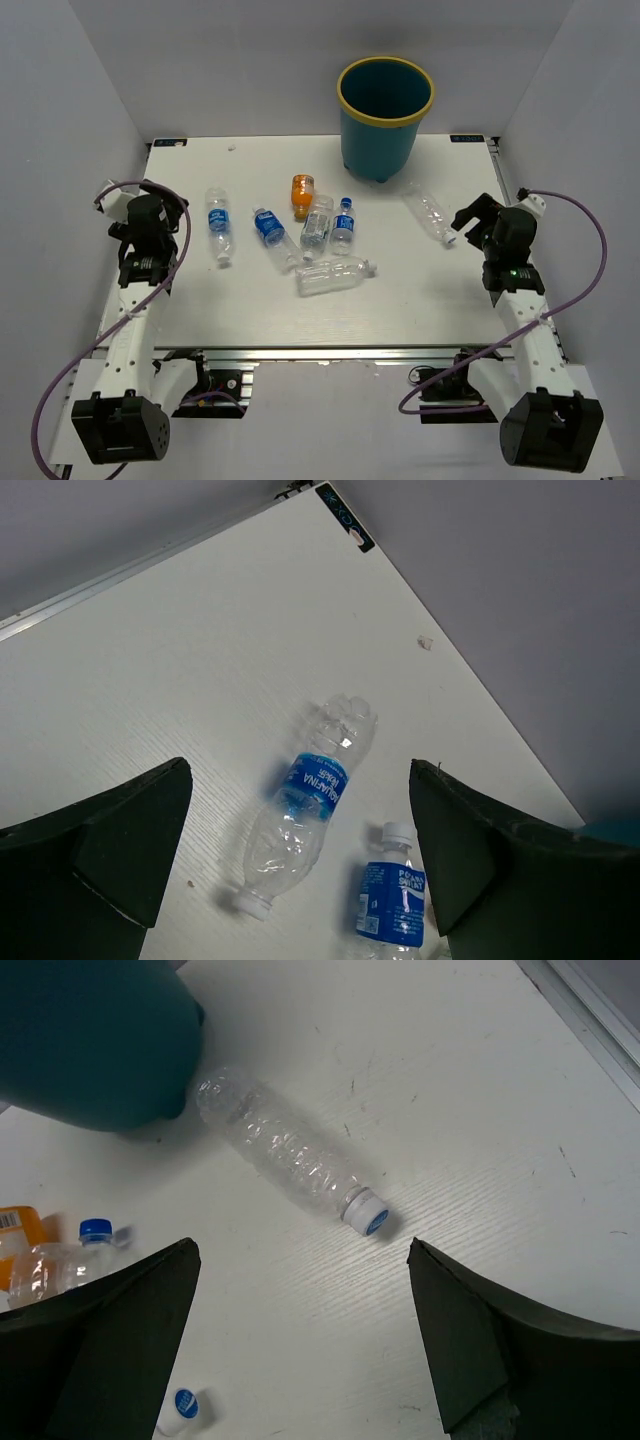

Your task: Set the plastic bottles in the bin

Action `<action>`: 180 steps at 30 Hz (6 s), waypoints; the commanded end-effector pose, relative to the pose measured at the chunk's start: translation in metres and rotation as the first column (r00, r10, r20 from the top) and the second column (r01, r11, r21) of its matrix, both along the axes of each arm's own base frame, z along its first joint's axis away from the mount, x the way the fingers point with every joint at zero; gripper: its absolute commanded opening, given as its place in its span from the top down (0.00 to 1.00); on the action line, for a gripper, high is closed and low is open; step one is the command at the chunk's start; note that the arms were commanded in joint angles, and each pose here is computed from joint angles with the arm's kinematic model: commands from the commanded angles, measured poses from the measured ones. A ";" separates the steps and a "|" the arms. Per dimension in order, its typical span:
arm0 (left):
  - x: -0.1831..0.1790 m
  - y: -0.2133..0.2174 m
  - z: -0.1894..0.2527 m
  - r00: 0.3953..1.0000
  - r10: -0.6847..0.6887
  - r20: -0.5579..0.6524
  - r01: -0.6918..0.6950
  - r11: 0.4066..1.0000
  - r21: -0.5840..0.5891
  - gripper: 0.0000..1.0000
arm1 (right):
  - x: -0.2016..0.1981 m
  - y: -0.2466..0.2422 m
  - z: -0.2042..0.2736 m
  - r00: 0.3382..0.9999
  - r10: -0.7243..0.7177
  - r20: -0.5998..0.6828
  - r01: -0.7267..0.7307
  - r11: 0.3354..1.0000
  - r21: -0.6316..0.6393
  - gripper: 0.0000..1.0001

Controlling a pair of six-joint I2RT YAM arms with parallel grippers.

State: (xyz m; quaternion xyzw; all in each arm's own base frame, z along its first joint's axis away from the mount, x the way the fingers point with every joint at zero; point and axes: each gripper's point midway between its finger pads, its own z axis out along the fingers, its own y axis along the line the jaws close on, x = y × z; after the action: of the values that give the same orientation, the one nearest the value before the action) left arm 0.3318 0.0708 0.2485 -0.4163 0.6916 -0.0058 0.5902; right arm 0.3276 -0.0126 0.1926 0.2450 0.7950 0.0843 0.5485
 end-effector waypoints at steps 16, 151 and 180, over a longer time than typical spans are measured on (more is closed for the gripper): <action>-0.001 0.001 -0.033 0.990 -0.016 -0.138 0.019 1.000 0.024 0.02 | 0.066 0.030 0.054 0.930 0.356 0.095 -0.325 0.913 -0.246 0.11; 0.035 -0.242 -0.055 0.636 -0.761 -0.128 0.770 0.637 0.038 0.02 | 0.162 0.220 0.266 0.442 0.677 0.589 -0.491 0.732 -0.473 0.56; 0.053 -0.226 -0.183 0.624 -0.672 -0.398 0.644 0.731 -0.226 0.05 | 0.082 0.179 0.289 0.463 0.664 0.587 -0.393 0.747 -0.536 0.11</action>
State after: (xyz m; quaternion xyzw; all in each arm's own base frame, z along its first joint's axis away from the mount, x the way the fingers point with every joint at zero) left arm 0.3749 -0.1469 0.0524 -0.1392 0.9196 -0.1245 0.3455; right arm 0.4385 0.1614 0.4850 -0.1639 0.5456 0.1726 0.8035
